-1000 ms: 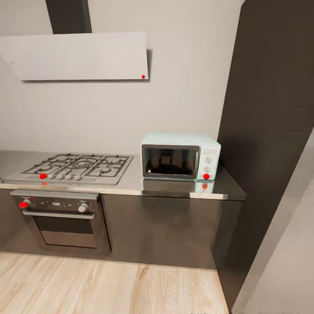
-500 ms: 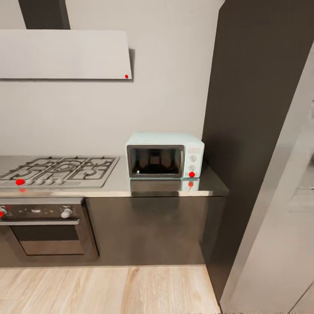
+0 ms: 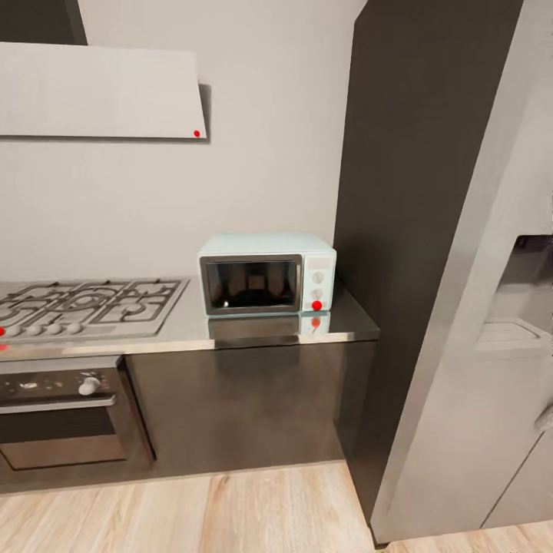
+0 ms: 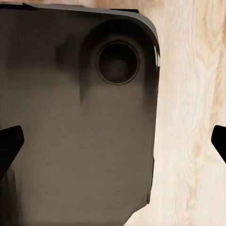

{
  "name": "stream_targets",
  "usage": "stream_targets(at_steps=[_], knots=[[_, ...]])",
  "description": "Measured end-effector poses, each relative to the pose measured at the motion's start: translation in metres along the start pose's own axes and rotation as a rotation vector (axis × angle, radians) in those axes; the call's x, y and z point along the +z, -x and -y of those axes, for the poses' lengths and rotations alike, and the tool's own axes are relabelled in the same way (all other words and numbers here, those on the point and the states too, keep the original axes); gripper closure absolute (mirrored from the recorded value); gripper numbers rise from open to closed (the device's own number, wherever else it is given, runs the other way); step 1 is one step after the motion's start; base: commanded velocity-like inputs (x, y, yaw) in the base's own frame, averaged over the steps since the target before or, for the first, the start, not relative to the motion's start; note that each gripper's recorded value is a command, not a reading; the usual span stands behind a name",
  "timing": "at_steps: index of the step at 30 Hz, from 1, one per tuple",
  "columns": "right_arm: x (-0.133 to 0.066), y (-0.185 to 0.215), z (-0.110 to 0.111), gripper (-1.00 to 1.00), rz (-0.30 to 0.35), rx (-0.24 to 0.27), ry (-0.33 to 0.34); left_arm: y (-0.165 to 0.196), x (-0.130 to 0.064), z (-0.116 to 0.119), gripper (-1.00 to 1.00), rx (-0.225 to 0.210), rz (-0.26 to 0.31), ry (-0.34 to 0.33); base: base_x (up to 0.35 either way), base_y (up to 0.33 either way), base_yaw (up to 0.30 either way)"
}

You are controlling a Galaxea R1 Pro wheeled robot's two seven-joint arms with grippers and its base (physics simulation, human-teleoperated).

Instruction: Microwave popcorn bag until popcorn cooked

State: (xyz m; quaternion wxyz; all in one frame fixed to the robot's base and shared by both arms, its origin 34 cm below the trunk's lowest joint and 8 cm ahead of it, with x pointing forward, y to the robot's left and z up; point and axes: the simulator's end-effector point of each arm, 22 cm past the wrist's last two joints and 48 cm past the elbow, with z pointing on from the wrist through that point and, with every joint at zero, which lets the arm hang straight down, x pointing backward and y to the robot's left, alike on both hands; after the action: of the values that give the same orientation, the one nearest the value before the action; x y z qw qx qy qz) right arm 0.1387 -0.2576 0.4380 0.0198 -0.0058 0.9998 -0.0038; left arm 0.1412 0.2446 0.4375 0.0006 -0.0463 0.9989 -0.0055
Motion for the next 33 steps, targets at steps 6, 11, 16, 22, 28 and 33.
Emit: stream_targets(at_steps=[6,11,16,22,28,33], knots=[[0.0,-0.0001,-0.0011,-1.0,-0.001,-0.001,0.001,0.0,0.0,-0.0001,-1.0,0.0,0.0,0.0,0.0,0.0,-0.004],[0.0,-0.0003,-0.0012,-1.0,-0.001,-0.003,0.002,-0.0001,0.0,-0.0001,-1.0,0.0,0.0,0.0,0.0,0.0,0.0],[0.0,-0.0002,-0.0008,-1.0,-0.001,-0.005,0.001,0.0,0.0,0.0,-1.0,0.0,0.0,0.0,0.0,0.0,0.051],[0.0,-0.0001,-0.0004,-1.0,-0.001,-0.006,0.001,0.0,0.0,0.0001,-1.0,0.0,0.0,0.0,0.0,0.0,0.227],[0.0,-0.0001,0.0003,-1.0,-0.001,-0.005,0.0,-0.0001,0.0,0.0,-1.0,0.0,0.0,0.0,0.0,0.019,0.101],[0.0,-0.0001,0.0003,-1.0,-0.001,-0.006,0.0,-0.0004,0.0,0.0005,-1.0,0.0,-0.001,-0.001,0.0,0.126,0.004]])
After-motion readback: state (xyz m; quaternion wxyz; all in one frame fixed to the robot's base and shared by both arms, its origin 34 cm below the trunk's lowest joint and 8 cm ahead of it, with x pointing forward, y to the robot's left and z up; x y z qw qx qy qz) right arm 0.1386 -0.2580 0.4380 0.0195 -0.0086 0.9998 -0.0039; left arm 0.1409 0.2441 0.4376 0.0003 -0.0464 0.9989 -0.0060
